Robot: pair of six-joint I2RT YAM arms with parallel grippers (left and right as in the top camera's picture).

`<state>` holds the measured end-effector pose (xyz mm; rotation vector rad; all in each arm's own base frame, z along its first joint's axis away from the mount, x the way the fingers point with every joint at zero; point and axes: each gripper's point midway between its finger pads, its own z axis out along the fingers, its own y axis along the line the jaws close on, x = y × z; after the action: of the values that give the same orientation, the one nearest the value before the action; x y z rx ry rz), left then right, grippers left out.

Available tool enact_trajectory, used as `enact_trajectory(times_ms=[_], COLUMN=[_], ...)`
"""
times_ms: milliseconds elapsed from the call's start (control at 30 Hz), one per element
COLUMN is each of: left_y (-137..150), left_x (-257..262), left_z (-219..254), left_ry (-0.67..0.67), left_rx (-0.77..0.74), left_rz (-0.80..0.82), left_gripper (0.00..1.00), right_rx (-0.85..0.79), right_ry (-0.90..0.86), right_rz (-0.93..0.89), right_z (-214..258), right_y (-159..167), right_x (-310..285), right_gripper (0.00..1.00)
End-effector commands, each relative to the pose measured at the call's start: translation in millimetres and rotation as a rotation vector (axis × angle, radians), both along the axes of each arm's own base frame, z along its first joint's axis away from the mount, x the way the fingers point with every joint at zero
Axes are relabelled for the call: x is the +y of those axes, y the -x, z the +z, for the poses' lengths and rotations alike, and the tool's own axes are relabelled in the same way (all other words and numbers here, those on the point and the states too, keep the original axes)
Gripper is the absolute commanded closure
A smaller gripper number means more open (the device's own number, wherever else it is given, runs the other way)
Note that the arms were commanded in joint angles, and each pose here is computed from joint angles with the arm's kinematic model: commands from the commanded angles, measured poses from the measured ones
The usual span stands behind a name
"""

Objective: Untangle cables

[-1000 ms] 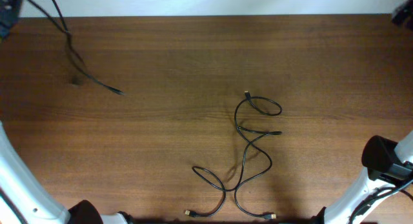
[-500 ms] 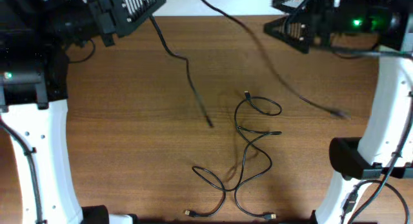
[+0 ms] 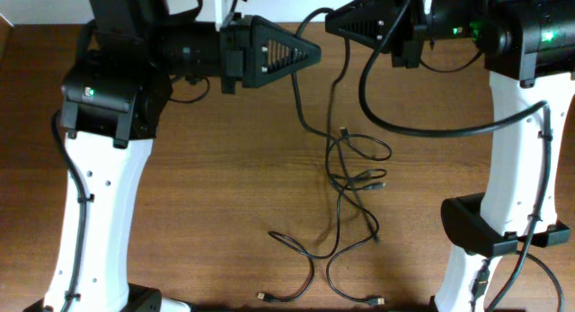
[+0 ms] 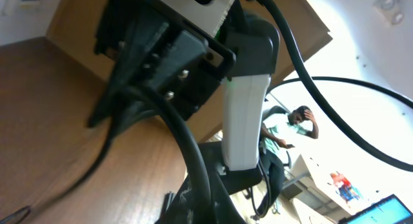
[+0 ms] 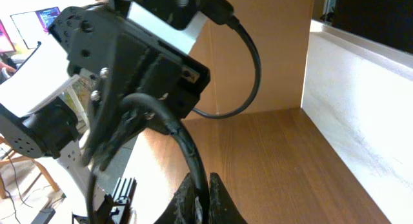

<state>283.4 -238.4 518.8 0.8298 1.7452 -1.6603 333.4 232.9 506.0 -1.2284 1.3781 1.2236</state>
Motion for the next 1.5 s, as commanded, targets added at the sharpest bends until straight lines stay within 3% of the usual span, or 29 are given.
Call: enact_trajectory(times_ms=[0,67,167,300,400,533,667,767,833,900,933,967,1133,1300,1333,1400,1467], left_y=[6.8,6.9,12.4,7.8,0.4,-5.2,-5.3,-5.2,-5.2,-5.3,-5.5,-5.6,-6.5,-9.4,-10.2,-30.5,-69.7], left_x=[2.2,2.5,4.2,18.9,31.4,38.9,38.9,38.9,38.9,38.9,38.9,38.9,38.9,39.0,39.3,50.5,78.3], left_z=[4.5,5.9,11.7,13.6,13.9,13.8,13.7,13.7,13.7,13.7,13.7,13.7,13.6,13.2,13.1,7.3,-14.9], left_ry=[0.011,0.014,0.032,0.039,0.040,0.039,0.038,0.039,0.039,0.038,0.038,0.038,0.037,0.034,0.032,0.000,-0.102], left_rx=[-0.030,-0.041,-0.082,-0.089,-0.089,-0.090,-0.090,-0.089,-0.089,-0.090,-0.090,-0.090,-0.090,-0.108,-0.195,-0.214,-0.172], left_rz=[-0.029,-0.032,-0.070,-0.061,-0.028,-0.002,-0.001,-0.002,-0.002,-0.001,0.000,0.001,0.006,0.022,0.023,0.137,0.379], left_gripper=[0.69,0.35,0.13,0.13,0.13,0.14,0.15,0.16,0.16,0.16,0.16,0.16,0.16,0.16,0.24,0.31,0.30], right_rx=[0.007,-0.001,-0.016,-0.029,-0.018,-0.016,0.120,0.326,0.408,0.443,0.481,0.549,0.717,0.701,0.726,0.758,0.767], right_ry=[0.017,0.061,0.132,0.226,0.229,0.311,0.312,0.265,0.185,0.149,0.100,0.008,-0.126,-0.053,-0.035,0.028,0.083], right_rz=[-0.025,-0.106,-0.272,-0.581,-0.749,-1.160,-1.527,-2.058,-2.251,-2.299,-2.312,-2.333,-2.157,-1.948,-1.898,-1.790,-1.682], right_z=[-4.9,-12.4,-23.3,-34.9,-33.8,-36.4,-43.8,-54.6,-58.6,-65.6,-73.4,-84.4,-125.3,-126.6,-130.8,-139.2,-144.2], right_y=[-6.4,-20.6,-51.0,-101.6,-118.2,-128.0,-94.5,-29.9,10.2,31.7,41.2,48.2,33.6,-22.4,-36.2,-62.9,-89.3], right_x=[0.9,-2.9,-25.5,-100.9,-175.5,-324.4,-447.0,-566.1,-610.3,-634.7,-648.6,-661.1,-662.3,-606.8,-587.1,-544.1,-498.1], right_gripper=[0.96,0.96,0.96,0.96,0.96,0.96,0.96,0.96,0.96,0.96,0.86,0.01,0.01,0.01,0.01,0.01,0.01])
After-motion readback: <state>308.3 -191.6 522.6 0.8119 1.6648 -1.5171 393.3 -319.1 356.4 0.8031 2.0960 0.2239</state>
